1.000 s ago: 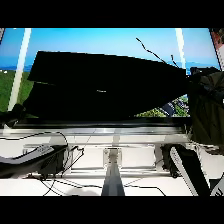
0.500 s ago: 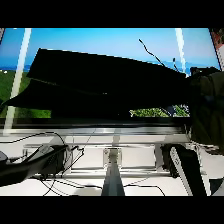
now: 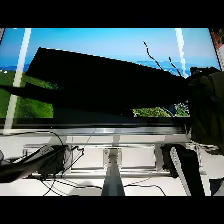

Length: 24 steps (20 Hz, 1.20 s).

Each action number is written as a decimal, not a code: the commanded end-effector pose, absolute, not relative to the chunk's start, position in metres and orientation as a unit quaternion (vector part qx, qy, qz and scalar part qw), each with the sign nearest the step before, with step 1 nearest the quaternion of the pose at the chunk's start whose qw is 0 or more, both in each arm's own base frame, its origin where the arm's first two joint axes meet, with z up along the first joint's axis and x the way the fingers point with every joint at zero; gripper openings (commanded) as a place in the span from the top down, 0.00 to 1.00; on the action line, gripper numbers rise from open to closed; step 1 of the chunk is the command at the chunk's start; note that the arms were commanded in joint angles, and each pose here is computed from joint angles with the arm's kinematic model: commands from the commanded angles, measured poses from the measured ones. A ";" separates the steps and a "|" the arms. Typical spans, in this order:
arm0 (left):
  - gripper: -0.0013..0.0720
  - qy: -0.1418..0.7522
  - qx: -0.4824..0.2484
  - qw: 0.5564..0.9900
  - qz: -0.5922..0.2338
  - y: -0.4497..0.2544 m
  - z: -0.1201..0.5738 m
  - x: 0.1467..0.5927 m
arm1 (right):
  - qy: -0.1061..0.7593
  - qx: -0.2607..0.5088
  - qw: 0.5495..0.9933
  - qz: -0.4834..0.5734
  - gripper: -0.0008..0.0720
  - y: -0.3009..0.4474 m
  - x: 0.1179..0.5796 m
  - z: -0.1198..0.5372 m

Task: Fold the clothes and pants, and hang the long-sleeved shirts on hangers.

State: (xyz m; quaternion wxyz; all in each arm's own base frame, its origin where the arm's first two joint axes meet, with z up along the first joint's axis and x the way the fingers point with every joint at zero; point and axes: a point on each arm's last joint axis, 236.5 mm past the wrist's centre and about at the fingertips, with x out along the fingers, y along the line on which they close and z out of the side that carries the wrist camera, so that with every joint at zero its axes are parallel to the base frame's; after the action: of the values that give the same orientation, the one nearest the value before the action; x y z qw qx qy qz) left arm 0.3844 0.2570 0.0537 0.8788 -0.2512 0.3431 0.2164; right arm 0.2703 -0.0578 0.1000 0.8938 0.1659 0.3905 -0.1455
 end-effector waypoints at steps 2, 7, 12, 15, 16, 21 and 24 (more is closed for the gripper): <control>0.97 0.344 -0.246 0.884 0.197 0.234 0.052 0.482 | 0.359 0.241 0.884 -0.178 0.96 -0.076 0.344 0.065; 0.97 0.324 -0.238 0.902 0.155 0.210 0.038 0.576 | 0.330 0.343 0.852 -0.216 0.96 -0.091 0.411 0.012; 0.97 0.239 -0.269 0.922 0.146 0.197 0.038 0.640 | 0.303 0.355 0.859 -0.211 0.96 -0.099 0.456 -0.001; 0.97 0.181 -0.296 0.926 0.146 0.193 0.049 0.660 | 0.281 0.356 0.867 -0.206 0.96 -0.104 0.472 0.002; 0.97 0.164 -0.302 0.927 0.147 0.193 0.053 0.664 | 0.267 0.356 0.872 -0.203 0.96 -0.106 0.479 0.006; 0.01 0.179 -0.301 0.927 0.134 0.180 0.057 0.662 | 0.244 0.353 0.882 -0.195 0.02 -0.108 0.487 0.018; 0.01 0.225 -0.261 0.931 0.119 0.178 0.062 0.645 | 0.259 0.352 0.877 -0.198 0.03 -0.106 0.481 0.016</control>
State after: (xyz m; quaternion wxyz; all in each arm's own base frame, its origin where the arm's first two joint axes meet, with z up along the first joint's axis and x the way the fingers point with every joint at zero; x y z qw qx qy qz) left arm 0.6571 0.1820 0.0599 0.9294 -0.2883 0.1888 0.1321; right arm 0.4818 -0.1068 0.0148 0.8779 0.3534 0.2550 -0.1984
